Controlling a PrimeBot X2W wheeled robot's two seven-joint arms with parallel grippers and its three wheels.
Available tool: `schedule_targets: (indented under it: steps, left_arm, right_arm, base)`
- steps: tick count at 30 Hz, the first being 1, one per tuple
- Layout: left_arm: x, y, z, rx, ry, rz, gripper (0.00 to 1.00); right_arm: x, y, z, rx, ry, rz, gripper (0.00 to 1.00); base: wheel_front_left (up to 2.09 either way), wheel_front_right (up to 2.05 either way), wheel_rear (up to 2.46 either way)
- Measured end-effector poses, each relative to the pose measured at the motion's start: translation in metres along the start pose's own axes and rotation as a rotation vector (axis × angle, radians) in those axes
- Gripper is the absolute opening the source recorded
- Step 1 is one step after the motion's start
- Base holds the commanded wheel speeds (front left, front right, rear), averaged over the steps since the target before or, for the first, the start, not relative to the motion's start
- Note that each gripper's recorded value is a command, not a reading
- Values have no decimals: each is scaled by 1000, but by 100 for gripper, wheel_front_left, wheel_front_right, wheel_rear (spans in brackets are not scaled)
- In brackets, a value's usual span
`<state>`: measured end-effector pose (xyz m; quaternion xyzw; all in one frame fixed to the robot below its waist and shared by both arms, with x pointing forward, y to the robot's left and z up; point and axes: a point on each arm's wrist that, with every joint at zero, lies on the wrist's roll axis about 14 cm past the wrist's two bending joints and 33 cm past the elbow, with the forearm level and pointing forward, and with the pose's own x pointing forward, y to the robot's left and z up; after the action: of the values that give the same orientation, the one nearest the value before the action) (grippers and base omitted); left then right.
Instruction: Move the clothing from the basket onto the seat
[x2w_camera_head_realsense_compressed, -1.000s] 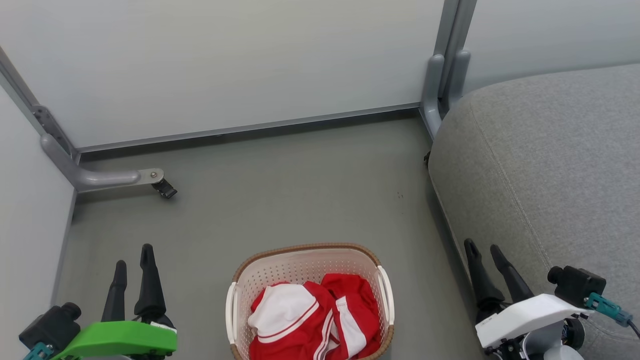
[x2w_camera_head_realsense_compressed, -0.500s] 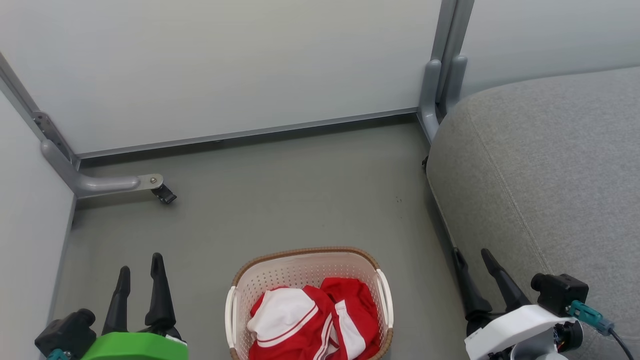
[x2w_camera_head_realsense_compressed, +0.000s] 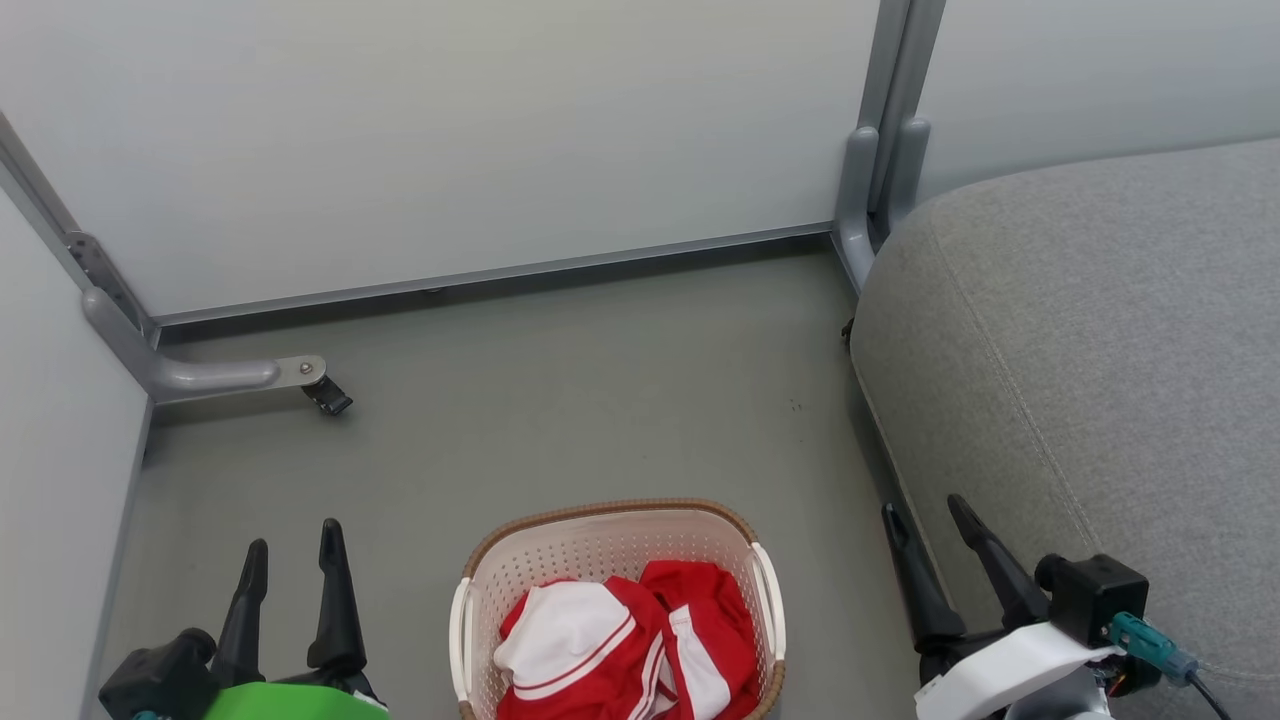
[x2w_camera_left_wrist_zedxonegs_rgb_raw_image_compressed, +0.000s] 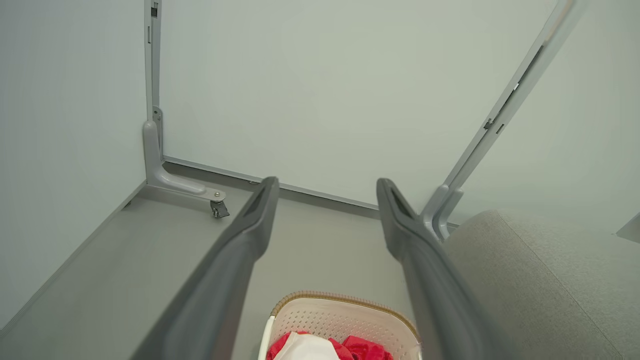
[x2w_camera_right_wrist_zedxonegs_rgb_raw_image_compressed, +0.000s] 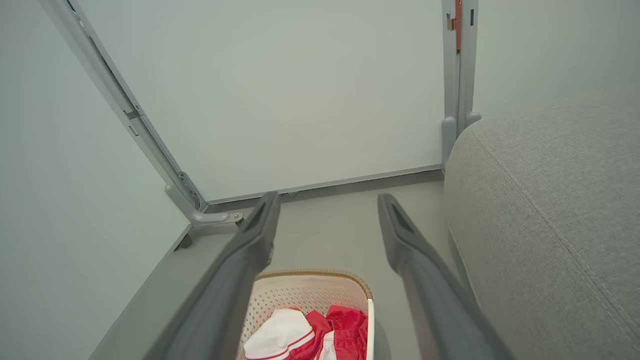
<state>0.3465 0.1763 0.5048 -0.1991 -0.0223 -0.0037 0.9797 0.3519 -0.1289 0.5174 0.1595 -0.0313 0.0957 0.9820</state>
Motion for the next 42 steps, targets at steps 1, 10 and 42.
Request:
schedule_targets:
  steps: [1,10,42]
  left_arm:
    - [0,0,0,8,0,-2,100]
    - [-1,-5,0,75,-10,-26,100]
    - [-9,-20,5,258,-54,-99,100]
  right_arm:
    - [0,0,0,-9,-2,2,100]
    - [-3,5,1,-80,-12,21,100]
    - [-12,16,7,-265,-50,74,100]
  base:
    - [0,0,0]
    - [0,0,0]
    - [0,0,0]
